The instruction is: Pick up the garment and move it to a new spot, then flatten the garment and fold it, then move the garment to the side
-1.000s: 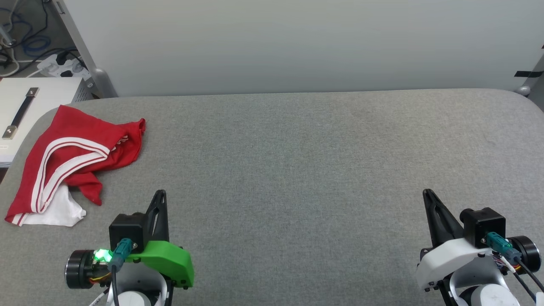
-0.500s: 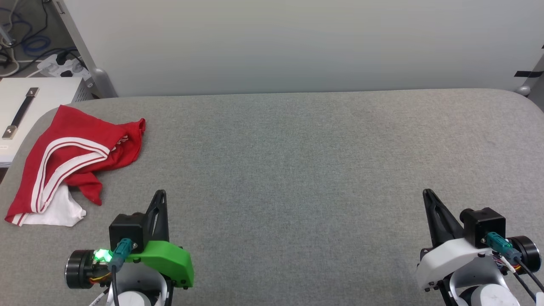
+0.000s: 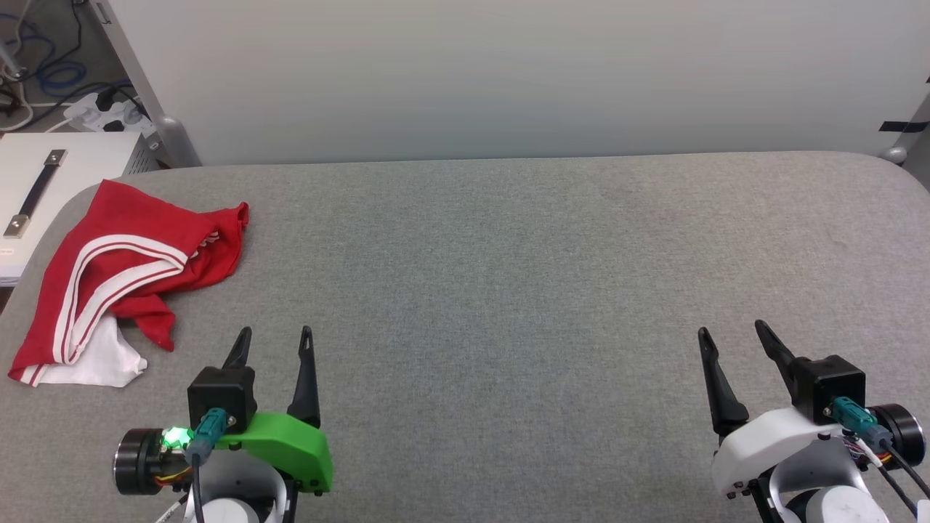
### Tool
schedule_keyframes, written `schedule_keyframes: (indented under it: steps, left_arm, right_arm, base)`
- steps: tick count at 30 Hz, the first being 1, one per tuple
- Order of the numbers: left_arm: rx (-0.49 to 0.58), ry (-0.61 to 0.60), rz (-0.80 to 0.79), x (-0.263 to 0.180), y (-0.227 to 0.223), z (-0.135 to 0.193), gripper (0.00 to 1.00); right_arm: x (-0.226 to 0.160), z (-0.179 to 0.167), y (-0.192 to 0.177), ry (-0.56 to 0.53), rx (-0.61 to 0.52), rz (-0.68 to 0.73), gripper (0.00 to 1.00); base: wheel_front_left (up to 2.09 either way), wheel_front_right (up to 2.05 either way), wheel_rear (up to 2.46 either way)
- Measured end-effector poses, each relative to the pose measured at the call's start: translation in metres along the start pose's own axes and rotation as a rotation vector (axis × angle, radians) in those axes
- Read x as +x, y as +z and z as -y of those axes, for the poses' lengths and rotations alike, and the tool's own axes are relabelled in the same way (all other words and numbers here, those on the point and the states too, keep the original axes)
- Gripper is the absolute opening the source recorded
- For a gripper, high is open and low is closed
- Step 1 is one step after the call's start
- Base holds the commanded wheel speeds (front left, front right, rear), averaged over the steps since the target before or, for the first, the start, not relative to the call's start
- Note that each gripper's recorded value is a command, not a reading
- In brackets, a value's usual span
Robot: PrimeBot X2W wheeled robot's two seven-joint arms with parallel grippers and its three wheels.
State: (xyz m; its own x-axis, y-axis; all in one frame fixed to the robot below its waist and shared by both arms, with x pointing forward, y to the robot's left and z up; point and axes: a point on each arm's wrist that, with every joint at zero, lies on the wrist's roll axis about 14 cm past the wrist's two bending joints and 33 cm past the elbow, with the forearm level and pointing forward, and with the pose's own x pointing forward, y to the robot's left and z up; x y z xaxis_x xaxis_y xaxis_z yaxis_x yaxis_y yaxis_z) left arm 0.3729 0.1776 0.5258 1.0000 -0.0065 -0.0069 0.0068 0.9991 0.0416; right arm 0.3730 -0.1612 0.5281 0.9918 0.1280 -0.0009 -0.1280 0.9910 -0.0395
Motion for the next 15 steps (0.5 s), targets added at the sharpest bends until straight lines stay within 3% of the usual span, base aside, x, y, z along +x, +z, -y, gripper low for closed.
schedule_keyframes:
  steps: [15]
  left_arm:
    - [-0.023, -0.008, 0.001, -0.0008, -0.0054, 0.0029, 1.00]
  right_arm:
    - [-0.0004, 0.0036, -0.0018, -0.011, 0.021, 0.013, 1.00]
  base:
    - [0.00, 0.00, 0.00]
